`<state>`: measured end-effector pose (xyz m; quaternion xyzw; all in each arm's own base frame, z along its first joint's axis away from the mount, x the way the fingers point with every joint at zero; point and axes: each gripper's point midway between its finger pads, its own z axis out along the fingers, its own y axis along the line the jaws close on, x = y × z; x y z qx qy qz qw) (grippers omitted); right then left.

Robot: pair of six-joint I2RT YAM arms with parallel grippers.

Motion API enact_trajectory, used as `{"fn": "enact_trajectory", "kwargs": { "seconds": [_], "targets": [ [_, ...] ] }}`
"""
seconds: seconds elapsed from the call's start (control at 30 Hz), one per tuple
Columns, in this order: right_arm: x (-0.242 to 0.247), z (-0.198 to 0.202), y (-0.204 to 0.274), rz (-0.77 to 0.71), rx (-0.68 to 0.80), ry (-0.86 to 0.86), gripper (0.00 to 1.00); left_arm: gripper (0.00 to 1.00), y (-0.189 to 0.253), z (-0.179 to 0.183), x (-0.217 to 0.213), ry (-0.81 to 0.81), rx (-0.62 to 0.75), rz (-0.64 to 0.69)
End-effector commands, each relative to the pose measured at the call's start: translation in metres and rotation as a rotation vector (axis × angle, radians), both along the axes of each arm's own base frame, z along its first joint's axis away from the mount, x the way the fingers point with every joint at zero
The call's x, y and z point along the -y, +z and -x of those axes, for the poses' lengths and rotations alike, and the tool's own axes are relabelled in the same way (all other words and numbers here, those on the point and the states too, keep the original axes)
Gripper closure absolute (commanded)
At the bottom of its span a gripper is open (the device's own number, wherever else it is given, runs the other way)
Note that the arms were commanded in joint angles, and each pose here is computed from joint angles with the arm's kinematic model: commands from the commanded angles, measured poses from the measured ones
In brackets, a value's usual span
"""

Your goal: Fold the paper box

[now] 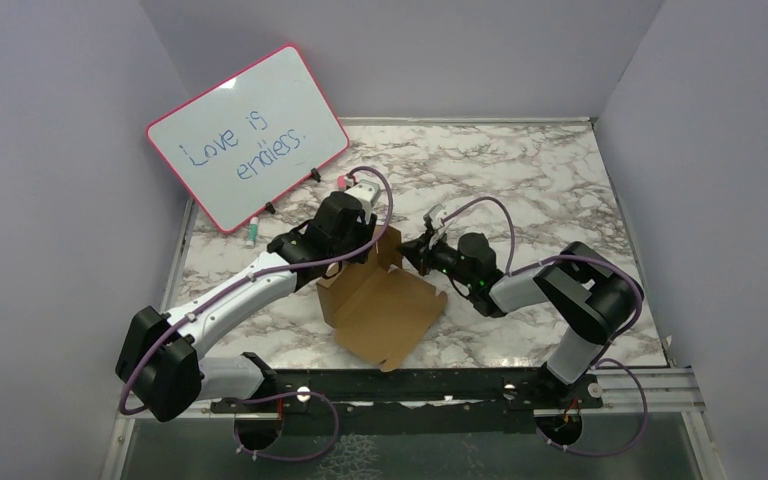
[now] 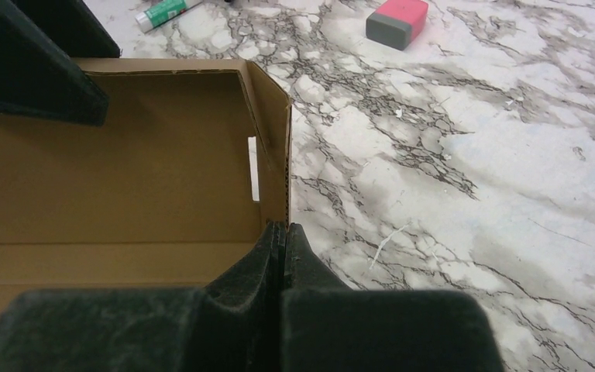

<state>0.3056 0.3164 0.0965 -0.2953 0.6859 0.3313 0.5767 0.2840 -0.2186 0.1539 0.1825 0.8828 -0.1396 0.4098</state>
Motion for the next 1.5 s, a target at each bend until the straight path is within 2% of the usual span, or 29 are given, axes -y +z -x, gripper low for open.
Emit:
{"fn": "enact_trajectory", "kwargs": {
  "seconds": [0.0, 0.37, 0.57, 0.87, 1.07, 1.33, 1.47],
  "targets": [
    [-0.006, 0.002, 0.024, -0.062, 0.053, 0.019, 0.99, 0.63, 0.011, -0.007, -0.001, 0.009, 0.080, -0.011],
    [-0.024, -0.025, 0.052, -0.078, 0.153, 0.012, 0.99, 0.62, 0.014, -0.015, 0.013, 0.004, 0.232, -0.078],
    [-0.019, -0.018, 0.023, -0.041, 0.094, 0.009, 0.99, 0.62, -0.001, -0.017, 0.015, 0.019, 0.231, -0.079],
    [-0.011, 0.000, 0.000, -0.068, -0.024, 0.012, 0.99, 0.62, -0.019, -0.016, 0.017, 0.025, 0.203, -0.069],
    [0.002, -0.010, -0.002, -0.041, 0.031, -0.064, 0.99, 0.53, 0.003, -0.010, 0.023, 0.007, 0.230, 0.024],
    [0.006, -0.017, 0.010, -0.019, 0.106, -0.086, 0.99, 0.31, 0.044, 0.000, 0.016, 0.039, 0.245, 0.132],
    [0.003, -0.015, 0.009, -0.015, 0.118, -0.065, 0.99, 0.28, 0.057, -0.003, 0.004, 0.093, 0.257, 0.203]
  ]
}}
